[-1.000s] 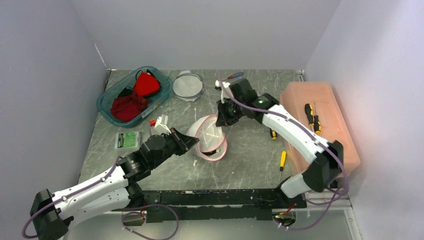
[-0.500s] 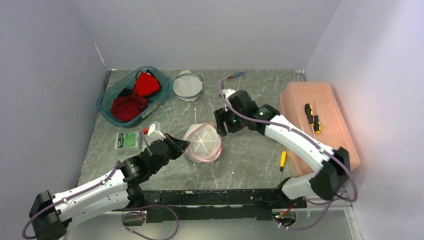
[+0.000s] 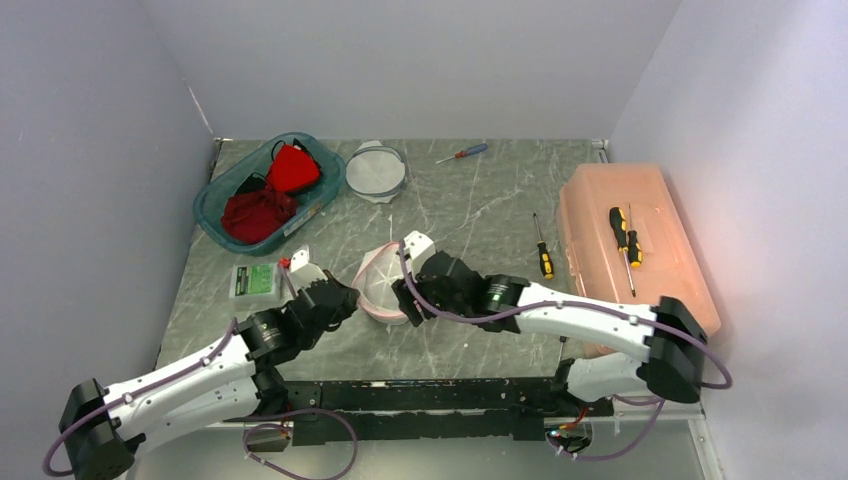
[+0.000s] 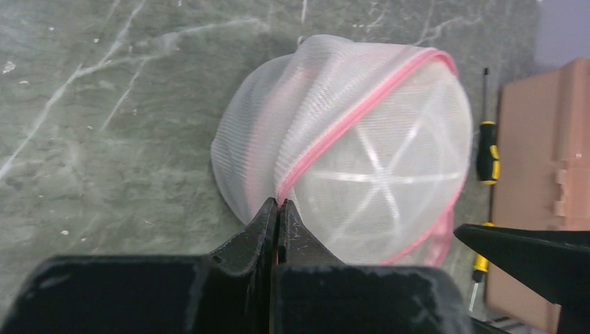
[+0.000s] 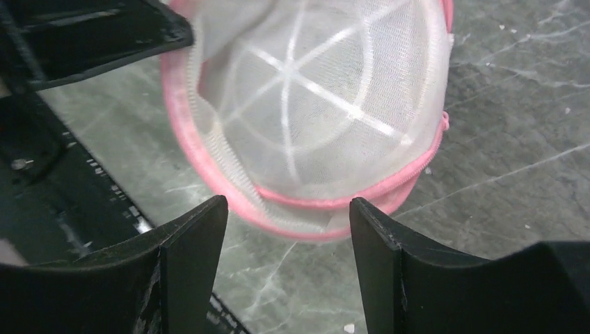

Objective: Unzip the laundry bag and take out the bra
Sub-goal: Open the laundry bag at the center of the board.

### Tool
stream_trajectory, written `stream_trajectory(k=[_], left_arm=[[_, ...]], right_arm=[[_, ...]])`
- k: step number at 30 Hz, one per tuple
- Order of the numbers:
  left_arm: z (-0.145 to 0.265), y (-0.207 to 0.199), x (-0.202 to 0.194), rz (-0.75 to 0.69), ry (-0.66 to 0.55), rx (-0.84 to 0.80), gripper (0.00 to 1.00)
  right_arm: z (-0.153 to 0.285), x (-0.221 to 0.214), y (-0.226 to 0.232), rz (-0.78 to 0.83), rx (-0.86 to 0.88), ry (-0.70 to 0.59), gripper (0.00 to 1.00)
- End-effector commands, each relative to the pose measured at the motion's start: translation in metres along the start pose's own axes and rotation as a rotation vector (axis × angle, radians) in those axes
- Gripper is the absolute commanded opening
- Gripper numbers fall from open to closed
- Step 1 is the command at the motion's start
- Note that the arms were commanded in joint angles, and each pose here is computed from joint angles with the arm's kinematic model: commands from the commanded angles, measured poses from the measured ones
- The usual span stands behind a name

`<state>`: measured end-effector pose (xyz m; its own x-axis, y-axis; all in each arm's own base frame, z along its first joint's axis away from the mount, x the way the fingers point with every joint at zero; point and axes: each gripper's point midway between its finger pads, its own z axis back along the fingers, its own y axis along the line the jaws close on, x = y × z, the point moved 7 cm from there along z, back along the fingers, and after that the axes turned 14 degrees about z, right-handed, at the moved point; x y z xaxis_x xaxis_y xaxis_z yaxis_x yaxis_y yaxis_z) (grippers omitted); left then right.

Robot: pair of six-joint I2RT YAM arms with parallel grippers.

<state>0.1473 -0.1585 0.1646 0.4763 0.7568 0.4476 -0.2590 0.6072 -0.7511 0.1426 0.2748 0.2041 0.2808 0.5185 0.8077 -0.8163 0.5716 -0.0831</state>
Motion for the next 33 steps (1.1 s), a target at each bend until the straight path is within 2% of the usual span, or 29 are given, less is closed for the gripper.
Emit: stream_trajectory(k=[1,7,10,18,24,26,30,33], left_arm=[[-0.008,0.015,-0.004,-0.039,-0.021,0.065,0.03],[-0.015,0.02,-0.011,-0.076,-0.004,0.067,0.03],[-0.017,0.027,-0.012,-0.081,-0.016,0.081,0.03],[-0.023,0.038,-0.021,-0.056,0.001,0.066,0.03],[-0.022,0.033,-0.02,-0.065,0.008,0.015,0.03],[-0.022,0.032,-0.021,-0.065,0.012,0.006,0.03],[-0.021,0.031,-0.021,-0.061,0.016,-0.013,0.03],[-0.021,0.031,-0.02,-0.068,0.011,-0.011,0.03]], right_arm=[[-0.027,0.027,-0.003,-0.021,-0.091,-0.19,0.66],[-0.044,0.038,-0.001,0.088,-0.144,-0.205,0.64],[-0.051,0.034,0.006,0.14,-0.109,-0.197,0.66],[-0.08,0.002,0.03,0.229,-0.043,-0.1,0.73],[-0.101,-0.019,0.027,0.246,-0.138,-0.002,0.71],[-0.105,-0.023,0.025,0.241,-0.17,0.015,0.64],[-0.104,-0.024,0.022,0.212,-0.212,0.017,0.27],[-0.092,-0.016,0.023,0.174,-0.175,-0.034,0.09]])
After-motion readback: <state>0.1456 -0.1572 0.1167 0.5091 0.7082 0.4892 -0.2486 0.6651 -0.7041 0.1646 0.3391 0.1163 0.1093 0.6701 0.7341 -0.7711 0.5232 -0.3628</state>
